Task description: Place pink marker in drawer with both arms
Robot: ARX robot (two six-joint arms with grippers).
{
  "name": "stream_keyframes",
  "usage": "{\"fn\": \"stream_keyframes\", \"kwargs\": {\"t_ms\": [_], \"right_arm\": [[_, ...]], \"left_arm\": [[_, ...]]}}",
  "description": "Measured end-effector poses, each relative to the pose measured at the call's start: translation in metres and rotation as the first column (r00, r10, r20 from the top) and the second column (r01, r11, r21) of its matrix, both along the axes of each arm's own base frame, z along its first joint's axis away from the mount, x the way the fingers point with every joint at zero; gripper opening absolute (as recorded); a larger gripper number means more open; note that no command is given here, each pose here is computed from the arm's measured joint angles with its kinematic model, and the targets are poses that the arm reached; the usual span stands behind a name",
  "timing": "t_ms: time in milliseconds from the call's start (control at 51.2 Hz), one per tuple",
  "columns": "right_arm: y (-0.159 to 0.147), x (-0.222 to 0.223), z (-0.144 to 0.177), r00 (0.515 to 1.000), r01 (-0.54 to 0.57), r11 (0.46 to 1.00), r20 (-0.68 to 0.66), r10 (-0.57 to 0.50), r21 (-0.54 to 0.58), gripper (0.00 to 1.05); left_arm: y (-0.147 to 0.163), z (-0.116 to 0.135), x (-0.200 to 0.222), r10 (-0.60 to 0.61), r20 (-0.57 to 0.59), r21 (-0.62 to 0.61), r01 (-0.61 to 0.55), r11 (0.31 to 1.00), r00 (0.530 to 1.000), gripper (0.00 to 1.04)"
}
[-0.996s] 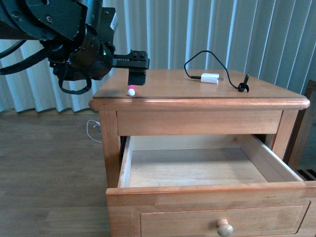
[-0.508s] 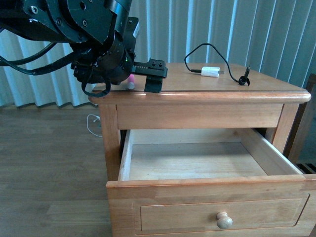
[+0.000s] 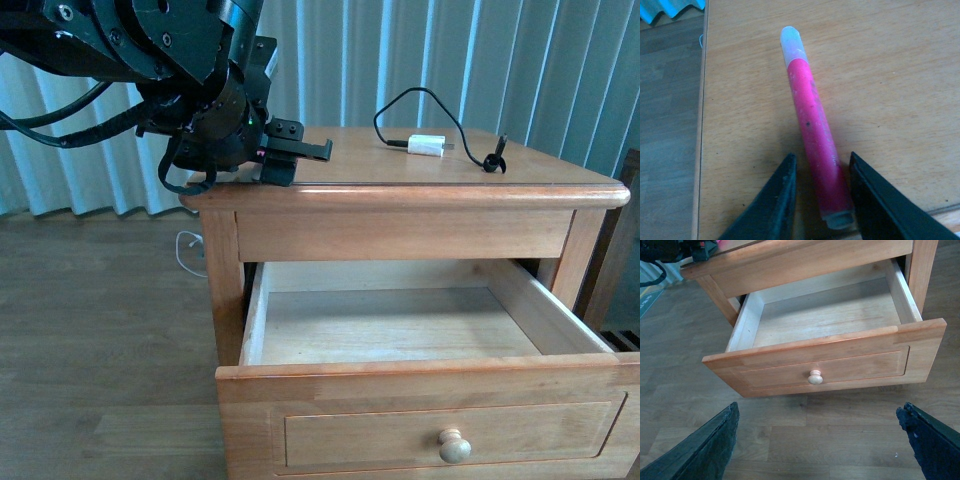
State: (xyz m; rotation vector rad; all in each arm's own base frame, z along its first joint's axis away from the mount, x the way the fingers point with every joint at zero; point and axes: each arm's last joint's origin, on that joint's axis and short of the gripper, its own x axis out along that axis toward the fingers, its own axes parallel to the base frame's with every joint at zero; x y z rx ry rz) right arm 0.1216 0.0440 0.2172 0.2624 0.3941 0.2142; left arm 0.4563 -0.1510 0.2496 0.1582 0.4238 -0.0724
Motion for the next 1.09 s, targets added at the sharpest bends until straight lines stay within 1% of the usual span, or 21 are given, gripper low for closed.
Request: {"fn": "stream_keyframes", "kwargs": {"t_ms": [78, 137, 176, 332, 429, 469, 488, 508, 566, 605, 644, 664, 742, 859, 917, 957, 1035, 1093], "right_arm": [[0.0, 0.0, 0.0, 1.0, 0.0, 1.0, 0.0, 0.0, 0.0, 0.96], [0.0, 0.0, 0.0, 1.0, 0.0, 1.0, 0.0, 0.0, 0.0, 0.96], [0.0, 0.0, 0.0, 1.0, 0.0, 1.0, 0.0, 0.0, 0.0, 0.96], [0.0, 0.0, 0.0, 1.0, 0.0, 1.0, 0.0, 0.0, 0.0, 0.96], [0.0, 0.0, 0.0, 1.0, 0.0, 1.0, 0.0, 0.0, 0.0, 0.96], [0.0, 0.0, 0.0, 1.0, 0.0, 1.0, 0.0, 0.0, 0.0, 0.96], [0.0, 0.0, 0.0, 1.0, 0.0, 1.0, 0.0, 0.0, 0.0, 0.96], [0.0, 0.0, 0.0, 1.0, 0.0, 1.0, 0.0, 0.0, 0.0, 0.96], [0.0, 0.0, 0.0, 1.0, 0.0, 1.0, 0.0, 0.0, 0.0, 0.96], [0.0, 0.0, 0.0, 1.0, 0.0, 1.0, 0.0, 0.0, 0.0, 0.96], [0.0, 0.0, 0.0, 1.0, 0.0, 1.0, 0.0, 0.0, 0.0, 0.96], [0.0, 0.0, 0.0, 1.0, 0.0, 1.0, 0.0, 0.0, 0.0, 0.96], [0.0, 0.0, 0.0, 1.0, 0.0, 1.0, 0.0, 0.0, 0.0, 0.96], [0.0, 0.0, 0.0, 1.0, 0.0, 1.0, 0.0, 0.0, 0.0, 0.96], [0.0, 0.0, 0.0, 1.0, 0.0, 1.0, 0.0, 0.0, 0.0, 0.96], [0.0, 0.0, 0.0, 1.0, 0.0, 1.0, 0.0, 0.0, 0.0, 0.96], [0.0, 0.0, 0.0, 1.0, 0.0, 1.0, 0.0, 0.0, 0.0, 0.96], [0.0, 0.0, 0.0, 1.0, 0.0, 1.0, 0.0, 0.0, 0.0, 0.96]], "left_arm": [[0.001, 0.0, -0.002, -0.012, 0.007, -0.009, 0.012, 1.0, 1.0, 0.23], [0.003, -0.001, -0.003, -0.026, 0.018, -0.019, 0.027, 0.999, 0.999, 0.17], [0.004, 0.0, -0.005, -0.039, 0.027, -0.028, 0.04, 0.999, 0.999, 0.15], [0.008, 0.002, -0.015, -0.129, 0.081, -0.081, 0.135, 0.988, 0.988, 0.15], [0.009, 0.012, -0.028, -0.228, 0.132, -0.093, 0.241, 0.966, 0.965, 0.15], [0.009, 0.02, -0.036, -0.273, 0.162, -0.091, 0.29, 0.953, 0.948, 0.15], [0.008, 0.027, -0.043, -0.318, 0.184, -0.087, 0.338, 0.937, 0.93, 0.15], [0.008, 0.029, -0.046, -0.326, 0.191, -0.086, 0.346, 0.934, 0.926, 0.15], [0.006, 0.04, -0.059, -0.403, 0.222, -0.075, 0.428, 0.901, 0.888, 0.15], [0.004, 0.048, -0.071, -0.461, 0.243, -0.059, 0.488, 0.871, 0.853, 0.15], [0.001, 0.052, -0.084, -0.531, 0.25, -0.038, 0.557, 0.83, 0.809, 0.15], [0.001, 0.053, -0.087, -0.546, 0.252, -0.032, 0.57, 0.821, 0.799, 0.15], [-0.006, 0.055, -0.108, -0.647, 0.238, 0.013, 0.663, 0.748, 0.725, 0.15], [-0.016, 0.043, -0.123, -0.722, 0.183, 0.088, 0.72, 0.688, 0.668, 0.15], [-0.019, 0.034, -0.124, -0.73, 0.157, 0.124, 0.72, 0.682, 0.665, 0.15], [-0.021, 0.025, -0.12, -0.725, 0.134, 0.139, 0.712, 0.688, 0.675, 0.15], [-0.025, 0.004, -0.108, -0.692, 0.104, 0.15, 0.677, 0.721, 0.714, 0.15], [-0.027, -0.009, -0.102, -0.682, 0.082, 0.145, 0.668, 0.73, 0.727, 0.15]]}}
